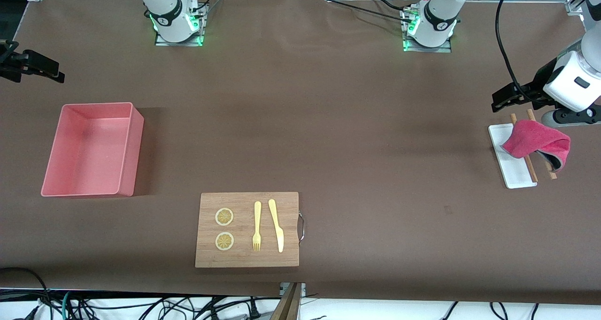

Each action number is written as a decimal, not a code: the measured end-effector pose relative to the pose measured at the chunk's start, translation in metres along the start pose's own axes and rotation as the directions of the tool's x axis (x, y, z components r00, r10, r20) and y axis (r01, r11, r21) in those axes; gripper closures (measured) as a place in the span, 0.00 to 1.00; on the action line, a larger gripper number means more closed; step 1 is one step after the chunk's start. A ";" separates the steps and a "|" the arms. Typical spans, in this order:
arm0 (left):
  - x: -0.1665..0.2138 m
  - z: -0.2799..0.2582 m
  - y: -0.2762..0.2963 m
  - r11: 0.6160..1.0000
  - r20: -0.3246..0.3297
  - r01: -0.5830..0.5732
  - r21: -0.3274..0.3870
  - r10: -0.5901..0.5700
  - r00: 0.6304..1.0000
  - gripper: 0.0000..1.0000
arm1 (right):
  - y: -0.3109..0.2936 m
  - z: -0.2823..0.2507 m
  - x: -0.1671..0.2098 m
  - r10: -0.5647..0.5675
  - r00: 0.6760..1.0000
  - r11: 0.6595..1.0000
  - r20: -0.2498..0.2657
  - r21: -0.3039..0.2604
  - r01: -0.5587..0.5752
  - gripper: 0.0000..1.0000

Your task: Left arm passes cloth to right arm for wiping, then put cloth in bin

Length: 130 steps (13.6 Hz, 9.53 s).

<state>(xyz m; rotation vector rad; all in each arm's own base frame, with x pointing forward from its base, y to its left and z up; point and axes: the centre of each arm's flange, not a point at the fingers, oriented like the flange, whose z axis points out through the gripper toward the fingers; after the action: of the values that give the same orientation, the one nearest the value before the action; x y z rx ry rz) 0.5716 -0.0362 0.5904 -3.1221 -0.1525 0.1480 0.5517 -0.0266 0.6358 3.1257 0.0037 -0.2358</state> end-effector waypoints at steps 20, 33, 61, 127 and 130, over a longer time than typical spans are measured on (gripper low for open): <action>-0.004 0.002 0.002 0.999 0.052 0.007 -0.046 -0.004 0.999 0.00 | 0.000 0.001 0.001 0.000 1.000 1.000 0.002 0.000 0.000 0.00; 0.004 0.017 -0.015 0.999 0.080 0.035 -0.028 -0.033 0.996 0.00 | 0.002 0.001 0.001 0.003 1.000 1.000 0.002 0.000 -0.003 0.00; 0.088 0.268 -0.300 0.999 0.242 -0.018 0.049 0.005 0.970 0.75 | 0.004 -0.001 0.004 0.007 1.000 1.000 -0.023 0.000 -0.007 0.00; -0.028 0.064 0.474 0.422 0.487 0.581 -0.697 -0.316 0.814 0.97 | -0.277 0.155 0.112 0.626 0.690 0.605 0.364 0.331 -0.724 0.00; -0.028 0.064 0.474 0.421 0.488 0.581 -0.696 -0.316 0.814 0.97 | -0.279 0.169 0.115 0.641 0.655 0.580 0.400 0.306 -0.755 0.00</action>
<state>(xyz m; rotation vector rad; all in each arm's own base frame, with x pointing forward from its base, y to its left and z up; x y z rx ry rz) 0.5837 -0.5099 0.5214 -3.7187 -1.5240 0.7184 0.6396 0.2510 0.4490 3.1354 -1.4858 -0.6794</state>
